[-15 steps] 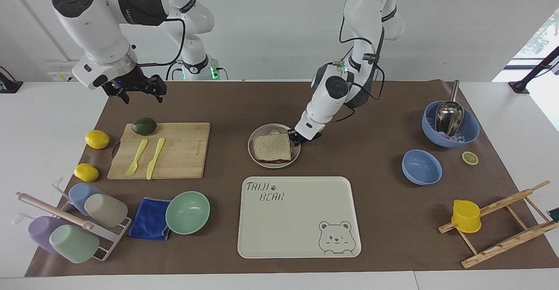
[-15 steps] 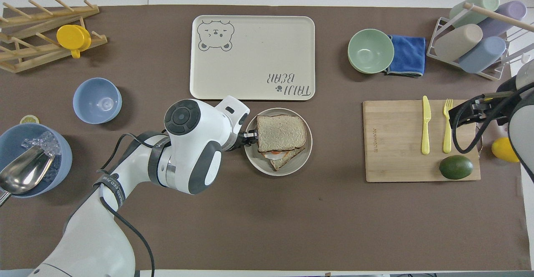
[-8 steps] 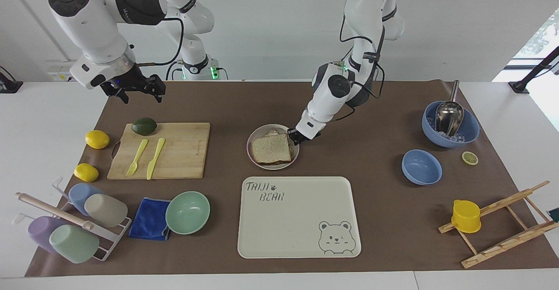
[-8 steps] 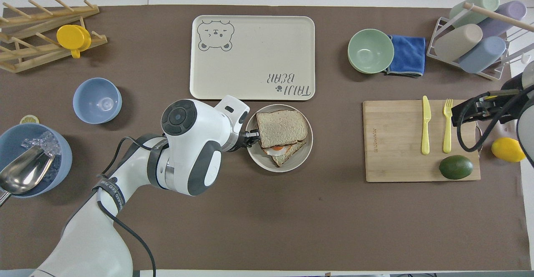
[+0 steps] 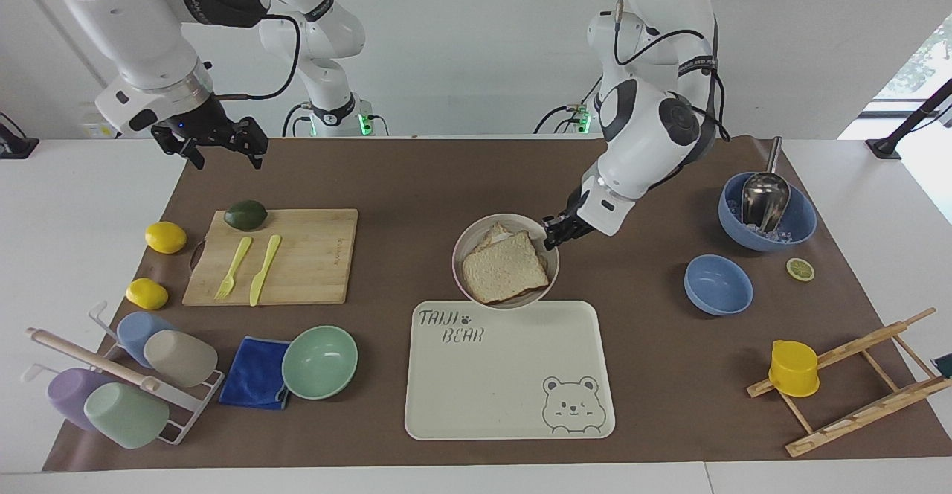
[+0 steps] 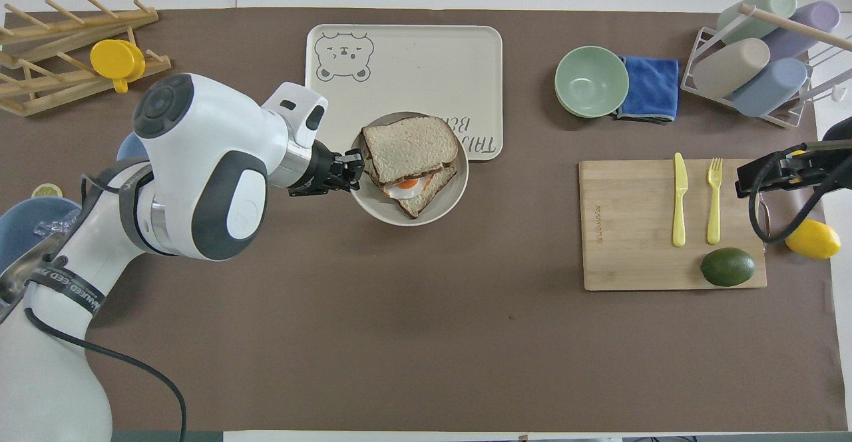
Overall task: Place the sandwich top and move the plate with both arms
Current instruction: 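Slide the grey plate with the left gripper onto the bear tray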
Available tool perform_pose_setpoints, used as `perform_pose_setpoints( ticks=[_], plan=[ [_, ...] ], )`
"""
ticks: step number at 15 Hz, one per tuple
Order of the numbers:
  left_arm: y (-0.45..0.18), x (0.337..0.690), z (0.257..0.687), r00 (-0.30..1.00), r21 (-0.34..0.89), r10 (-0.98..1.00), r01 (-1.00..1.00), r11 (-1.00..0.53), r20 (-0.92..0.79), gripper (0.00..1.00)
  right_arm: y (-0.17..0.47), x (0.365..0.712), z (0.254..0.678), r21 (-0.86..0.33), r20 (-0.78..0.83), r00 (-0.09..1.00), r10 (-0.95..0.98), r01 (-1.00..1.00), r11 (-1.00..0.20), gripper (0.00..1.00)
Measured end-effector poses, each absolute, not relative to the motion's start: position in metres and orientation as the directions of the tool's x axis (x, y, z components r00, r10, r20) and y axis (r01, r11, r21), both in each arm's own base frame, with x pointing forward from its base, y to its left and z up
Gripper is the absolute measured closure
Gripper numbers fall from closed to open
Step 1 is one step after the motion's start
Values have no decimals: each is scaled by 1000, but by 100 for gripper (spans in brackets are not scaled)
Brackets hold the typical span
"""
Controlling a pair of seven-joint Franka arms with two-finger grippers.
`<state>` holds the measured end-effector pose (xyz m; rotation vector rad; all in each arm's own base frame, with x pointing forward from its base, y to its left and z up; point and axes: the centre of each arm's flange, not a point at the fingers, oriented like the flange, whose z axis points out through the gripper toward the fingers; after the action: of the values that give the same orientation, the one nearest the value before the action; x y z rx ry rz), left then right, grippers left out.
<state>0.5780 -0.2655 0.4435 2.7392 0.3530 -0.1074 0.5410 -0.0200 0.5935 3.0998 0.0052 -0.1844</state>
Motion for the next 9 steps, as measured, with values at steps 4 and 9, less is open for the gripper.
perform_pose_setpoints(
  ticks=[4, 9],
  plan=[
    [-242, 622, 439, 950, 382, 289, 314, -869, -122, 95, -29, 540, 594, 36, -118, 993, -16, -12, -999, 0],
    [-252, 675, 391, 923, 384, 351, 385, -840, -157, 95, -32, 539, 594, 36, -120, 993, -20, -16, -999, 0]
  ],
)
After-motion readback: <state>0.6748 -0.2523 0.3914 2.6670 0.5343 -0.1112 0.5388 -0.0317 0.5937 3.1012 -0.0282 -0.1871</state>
